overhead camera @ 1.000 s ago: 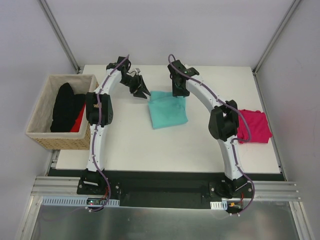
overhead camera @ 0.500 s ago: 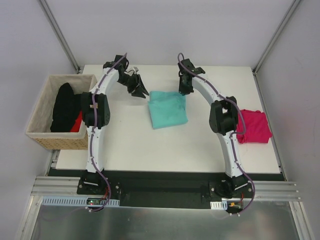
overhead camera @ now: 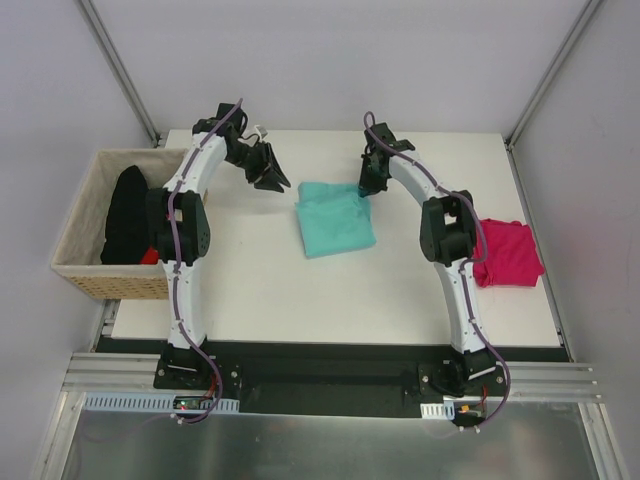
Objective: Fold and stack the t-shirts
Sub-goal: Fold the long partially folded tshirt into a neat square, then smooth out wrinkles on the folded tshirt
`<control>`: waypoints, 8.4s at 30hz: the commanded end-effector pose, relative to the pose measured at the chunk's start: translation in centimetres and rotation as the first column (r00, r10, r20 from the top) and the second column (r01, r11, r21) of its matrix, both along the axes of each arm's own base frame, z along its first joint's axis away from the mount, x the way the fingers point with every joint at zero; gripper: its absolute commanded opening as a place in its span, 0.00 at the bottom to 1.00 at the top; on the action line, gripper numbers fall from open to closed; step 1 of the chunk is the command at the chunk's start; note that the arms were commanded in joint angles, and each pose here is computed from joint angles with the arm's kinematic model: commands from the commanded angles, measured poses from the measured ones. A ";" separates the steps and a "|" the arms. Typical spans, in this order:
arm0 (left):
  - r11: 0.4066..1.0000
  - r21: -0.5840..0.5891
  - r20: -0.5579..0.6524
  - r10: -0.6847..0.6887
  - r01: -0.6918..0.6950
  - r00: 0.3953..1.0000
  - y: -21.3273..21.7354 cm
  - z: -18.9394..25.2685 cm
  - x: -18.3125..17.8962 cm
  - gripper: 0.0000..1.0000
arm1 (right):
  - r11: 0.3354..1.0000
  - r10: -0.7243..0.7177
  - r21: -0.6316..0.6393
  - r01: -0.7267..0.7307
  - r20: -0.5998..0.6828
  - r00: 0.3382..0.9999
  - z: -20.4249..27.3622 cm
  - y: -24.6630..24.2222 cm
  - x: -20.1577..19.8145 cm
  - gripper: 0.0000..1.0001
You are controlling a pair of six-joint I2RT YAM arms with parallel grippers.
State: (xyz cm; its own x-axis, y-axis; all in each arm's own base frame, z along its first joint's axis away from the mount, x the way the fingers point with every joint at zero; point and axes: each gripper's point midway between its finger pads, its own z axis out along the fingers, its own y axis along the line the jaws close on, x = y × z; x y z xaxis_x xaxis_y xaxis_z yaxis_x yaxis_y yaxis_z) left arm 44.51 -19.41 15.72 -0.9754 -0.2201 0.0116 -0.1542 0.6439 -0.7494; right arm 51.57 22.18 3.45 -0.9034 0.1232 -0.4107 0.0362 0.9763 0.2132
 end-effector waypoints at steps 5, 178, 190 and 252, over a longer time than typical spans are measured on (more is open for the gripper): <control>1.000 0.016 0.066 0.026 -0.027 0.997 1.2 3.0 -0.6 0.29 | 0.999 -0.018 0.048 0.020 -0.036 0.999 0.6 0.5 -2.7 0.01; 0.998 0.013 -0.041 -0.064 0.065 0.997 -4.9 -1.5 -0.8 0.49 | 0.975 0.221 0.049 -0.216 -0.144 0.965 1.6 5.3 -7.9 0.01; 1.000 0.021 0.081 -0.005 0.003 0.997 -2.2 3.4 0.0 0.49 | 0.981 0.190 -0.028 -0.189 0.023 0.981 9.6 1.9 -6.0 0.12; 0.984 0.118 0.049 -0.140 0.134 0.989 -5.6 1.9 -8.0 0.49 | 0.980 0.197 0.035 -0.195 -0.245 0.949 1.5 6.3 -18.0 0.01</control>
State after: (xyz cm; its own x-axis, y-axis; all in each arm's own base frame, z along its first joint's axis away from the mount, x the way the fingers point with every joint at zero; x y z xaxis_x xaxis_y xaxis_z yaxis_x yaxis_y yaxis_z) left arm 36.53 -22.38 16.35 -0.9867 -0.1592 -0.0334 -0.1019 0.7647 -0.6362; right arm 32.65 29.00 3.21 -0.9881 -0.0596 -0.1420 -0.0937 0.9646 0.2465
